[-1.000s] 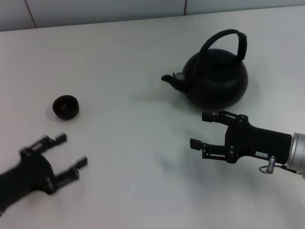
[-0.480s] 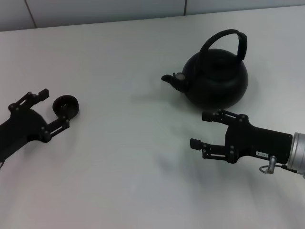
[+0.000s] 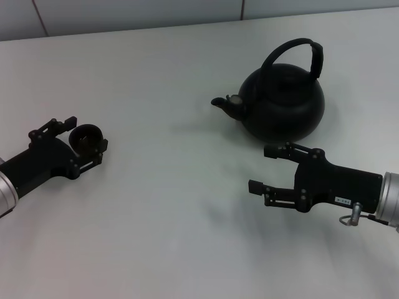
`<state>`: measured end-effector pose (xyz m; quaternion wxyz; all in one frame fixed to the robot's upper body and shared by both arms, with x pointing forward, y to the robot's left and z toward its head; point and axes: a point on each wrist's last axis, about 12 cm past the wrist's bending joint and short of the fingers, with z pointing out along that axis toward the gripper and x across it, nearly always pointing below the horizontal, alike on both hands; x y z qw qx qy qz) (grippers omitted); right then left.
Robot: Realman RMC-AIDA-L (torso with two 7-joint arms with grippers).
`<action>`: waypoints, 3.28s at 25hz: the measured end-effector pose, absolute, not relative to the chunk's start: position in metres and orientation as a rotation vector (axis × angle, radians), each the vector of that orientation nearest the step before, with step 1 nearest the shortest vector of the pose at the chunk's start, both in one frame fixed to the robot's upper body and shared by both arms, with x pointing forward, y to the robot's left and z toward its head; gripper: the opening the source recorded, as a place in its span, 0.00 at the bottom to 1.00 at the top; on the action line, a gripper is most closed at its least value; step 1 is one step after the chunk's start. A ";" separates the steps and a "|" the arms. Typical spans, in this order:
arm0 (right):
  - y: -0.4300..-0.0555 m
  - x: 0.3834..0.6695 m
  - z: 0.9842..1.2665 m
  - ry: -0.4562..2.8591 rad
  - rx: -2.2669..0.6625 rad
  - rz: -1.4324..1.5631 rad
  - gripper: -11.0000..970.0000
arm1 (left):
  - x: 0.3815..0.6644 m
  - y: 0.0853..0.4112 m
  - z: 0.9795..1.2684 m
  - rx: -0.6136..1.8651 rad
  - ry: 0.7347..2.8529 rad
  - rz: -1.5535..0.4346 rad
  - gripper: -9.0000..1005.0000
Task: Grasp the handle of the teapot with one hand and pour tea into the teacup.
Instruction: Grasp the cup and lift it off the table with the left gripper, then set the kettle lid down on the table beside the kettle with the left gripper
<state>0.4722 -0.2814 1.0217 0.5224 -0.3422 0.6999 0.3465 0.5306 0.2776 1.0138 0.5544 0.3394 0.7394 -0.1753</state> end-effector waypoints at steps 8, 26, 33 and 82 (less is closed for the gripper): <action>-0.281 0.472 1.022 1.677 -0.819 0.830 0.86 | 0.537 0.277 1.012 0.791 1.795 -0.395 0.74; -0.281 0.472 1.022 1.677 -0.819 0.831 0.86 | 0.538 0.277 1.015 0.768 1.794 -0.390 0.70; -0.279 0.473 1.022 1.676 -0.833 0.840 0.86 | 0.540 0.277 1.015 0.790 1.828 -0.407 0.76; -0.273 0.479 1.025 1.669 -0.853 0.869 0.86 | 0.554 0.196 1.024 1.120 1.729 -0.554 0.71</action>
